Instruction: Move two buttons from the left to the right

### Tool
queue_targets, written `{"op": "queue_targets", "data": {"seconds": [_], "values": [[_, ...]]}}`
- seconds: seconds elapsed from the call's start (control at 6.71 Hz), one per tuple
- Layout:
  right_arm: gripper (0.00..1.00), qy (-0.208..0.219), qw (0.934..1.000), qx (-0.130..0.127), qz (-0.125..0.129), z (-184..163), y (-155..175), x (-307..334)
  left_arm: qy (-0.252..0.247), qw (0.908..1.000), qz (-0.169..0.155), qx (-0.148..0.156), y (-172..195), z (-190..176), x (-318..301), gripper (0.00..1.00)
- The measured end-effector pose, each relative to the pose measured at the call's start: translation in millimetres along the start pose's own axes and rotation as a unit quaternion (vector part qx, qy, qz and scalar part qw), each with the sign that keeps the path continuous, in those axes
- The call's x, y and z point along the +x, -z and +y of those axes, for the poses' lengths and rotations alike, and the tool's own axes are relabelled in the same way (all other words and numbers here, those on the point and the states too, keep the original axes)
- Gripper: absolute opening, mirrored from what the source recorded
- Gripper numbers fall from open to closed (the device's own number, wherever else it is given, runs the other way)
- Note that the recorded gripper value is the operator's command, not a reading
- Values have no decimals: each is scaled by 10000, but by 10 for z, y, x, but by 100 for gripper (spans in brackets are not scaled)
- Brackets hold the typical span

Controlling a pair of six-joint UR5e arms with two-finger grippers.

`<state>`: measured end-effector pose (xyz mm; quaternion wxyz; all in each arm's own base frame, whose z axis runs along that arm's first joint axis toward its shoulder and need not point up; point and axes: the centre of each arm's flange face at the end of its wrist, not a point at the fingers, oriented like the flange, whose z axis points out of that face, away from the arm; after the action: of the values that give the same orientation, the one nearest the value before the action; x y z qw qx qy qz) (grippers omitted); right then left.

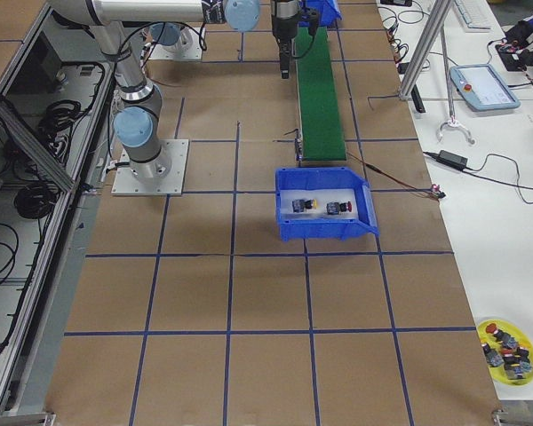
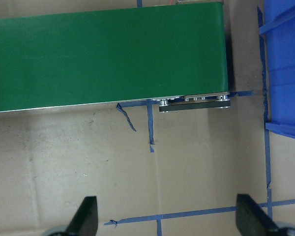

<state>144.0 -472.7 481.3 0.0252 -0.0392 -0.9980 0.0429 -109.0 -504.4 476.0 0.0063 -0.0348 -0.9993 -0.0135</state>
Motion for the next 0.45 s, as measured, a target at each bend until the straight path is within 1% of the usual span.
{"op": "queue_targets", "data": {"seconds": [0.45], "values": [[100, 35, 10000, 5, -42, 19, -7, -13, 0, 10000, 0, 4, 4, -1, 0, 100]]}}
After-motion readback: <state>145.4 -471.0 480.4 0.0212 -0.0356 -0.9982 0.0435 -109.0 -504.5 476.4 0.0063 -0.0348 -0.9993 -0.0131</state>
